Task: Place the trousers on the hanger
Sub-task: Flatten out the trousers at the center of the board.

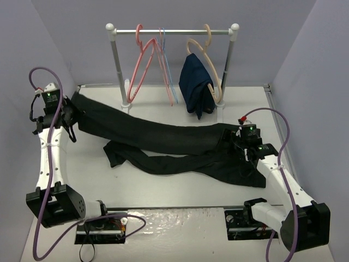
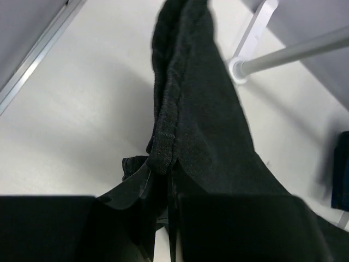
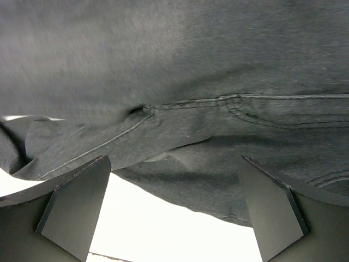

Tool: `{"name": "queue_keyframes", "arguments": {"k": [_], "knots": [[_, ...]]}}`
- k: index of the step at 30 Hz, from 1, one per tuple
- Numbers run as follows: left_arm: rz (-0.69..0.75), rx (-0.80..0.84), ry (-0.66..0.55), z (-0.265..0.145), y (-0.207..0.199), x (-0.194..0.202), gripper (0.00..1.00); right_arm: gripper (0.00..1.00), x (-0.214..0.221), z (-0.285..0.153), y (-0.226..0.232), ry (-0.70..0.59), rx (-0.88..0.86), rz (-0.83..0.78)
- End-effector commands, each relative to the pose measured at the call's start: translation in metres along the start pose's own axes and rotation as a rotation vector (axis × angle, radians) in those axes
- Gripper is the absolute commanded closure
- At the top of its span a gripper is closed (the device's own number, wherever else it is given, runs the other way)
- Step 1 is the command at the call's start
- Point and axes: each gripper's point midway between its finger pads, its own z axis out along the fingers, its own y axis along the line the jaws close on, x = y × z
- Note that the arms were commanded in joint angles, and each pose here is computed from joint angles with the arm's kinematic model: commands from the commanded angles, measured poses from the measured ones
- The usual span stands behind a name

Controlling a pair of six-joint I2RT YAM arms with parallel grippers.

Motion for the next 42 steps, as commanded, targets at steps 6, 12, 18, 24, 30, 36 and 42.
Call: {"name": "queue_keyframes", "arguments": {"k": [6, 12, 18, 24, 30, 36, 42], "knots": [[-0.002, 0.138, -0.019, 0.084, -0.031, -0.023, 0.41, 0.00, -0.019, -0.004, 0.011, -0.041, -0.007, -0.033], [0.019, 0.128, 0.012, 0.064, -0.026, -0.009, 0.26, 0.00, -0.012, -0.002, 0.017, -0.024, -0.016, -0.056], [-0.079, 0.047, 0.067, 0.011, 0.006, 0.058, 0.27, 0.00, 0.001, 0.002, 0.018, -0.002, -0.002, -0.069], [-0.080, 0.001, 0.211, 0.004, 0.020, 0.163, 0.32, 0.00, 0.010, 0.006, 0.019, 0.013, -0.005, -0.076], [-0.093, -0.064, 0.319, 0.020, 0.035, 0.222, 0.34, 0.00, 0.010, 0.006, 0.024, 0.014, -0.018, -0.084], [-0.045, -0.117, 0.367, 0.030, 0.041, 0.242, 0.34, 0.00, 0.016, 0.011, 0.023, 0.032, -0.017, -0.067], [-0.012, -0.162, 0.396, 0.039, 0.048, 0.257, 0.42, 0.00, 0.032, 0.031, 0.019, 0.066, -0.014, -0.008]]}}
